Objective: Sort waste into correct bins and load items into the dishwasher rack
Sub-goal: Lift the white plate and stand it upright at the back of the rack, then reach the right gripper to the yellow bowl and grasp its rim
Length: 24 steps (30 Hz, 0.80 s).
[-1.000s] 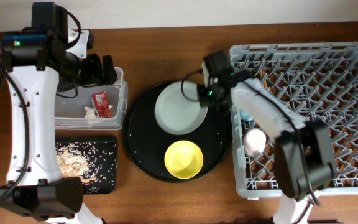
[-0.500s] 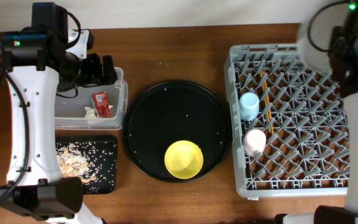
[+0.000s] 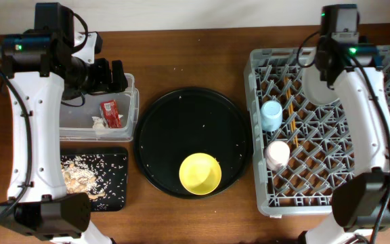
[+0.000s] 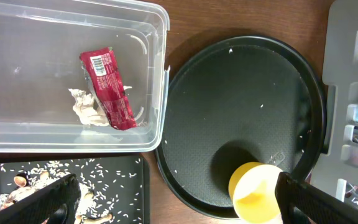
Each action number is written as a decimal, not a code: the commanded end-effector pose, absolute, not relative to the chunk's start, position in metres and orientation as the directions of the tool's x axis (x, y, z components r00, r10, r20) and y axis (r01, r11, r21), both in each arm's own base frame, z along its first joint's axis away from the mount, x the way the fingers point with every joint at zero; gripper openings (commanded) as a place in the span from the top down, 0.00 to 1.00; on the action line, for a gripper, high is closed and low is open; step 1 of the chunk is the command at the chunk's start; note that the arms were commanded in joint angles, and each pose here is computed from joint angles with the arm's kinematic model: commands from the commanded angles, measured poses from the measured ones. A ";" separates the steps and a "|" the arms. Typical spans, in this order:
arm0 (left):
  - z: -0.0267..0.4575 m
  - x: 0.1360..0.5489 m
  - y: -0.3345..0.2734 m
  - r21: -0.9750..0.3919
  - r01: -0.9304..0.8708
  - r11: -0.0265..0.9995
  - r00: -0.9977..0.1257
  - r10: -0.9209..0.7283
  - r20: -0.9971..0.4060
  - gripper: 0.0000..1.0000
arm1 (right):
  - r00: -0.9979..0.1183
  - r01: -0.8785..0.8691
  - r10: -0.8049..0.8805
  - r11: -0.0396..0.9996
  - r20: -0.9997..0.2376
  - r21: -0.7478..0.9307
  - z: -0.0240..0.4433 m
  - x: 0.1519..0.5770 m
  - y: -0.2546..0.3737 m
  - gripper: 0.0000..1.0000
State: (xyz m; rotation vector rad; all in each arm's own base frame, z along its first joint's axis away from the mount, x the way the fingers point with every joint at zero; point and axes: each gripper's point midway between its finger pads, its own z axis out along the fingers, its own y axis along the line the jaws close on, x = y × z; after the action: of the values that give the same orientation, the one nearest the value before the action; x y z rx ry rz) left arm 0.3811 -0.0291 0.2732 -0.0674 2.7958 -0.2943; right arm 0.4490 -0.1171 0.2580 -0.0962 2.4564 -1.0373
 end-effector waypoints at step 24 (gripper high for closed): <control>0.273 0.381 -0.027 -0.202 -0.013 0.979 -0.945 -0.078 -0.319 0.01 | -0.782 0.042 -0.302 0.848 -0.546 -0.529 0.276 0.459 -0.039 0.30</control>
State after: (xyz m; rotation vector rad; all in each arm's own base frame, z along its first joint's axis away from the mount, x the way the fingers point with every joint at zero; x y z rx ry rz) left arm 0.3810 -0.0291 0.2732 -0.0674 2.7962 -0.2943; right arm 0.4663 -0.0613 0.2405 -0.2375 2.4567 -0.9096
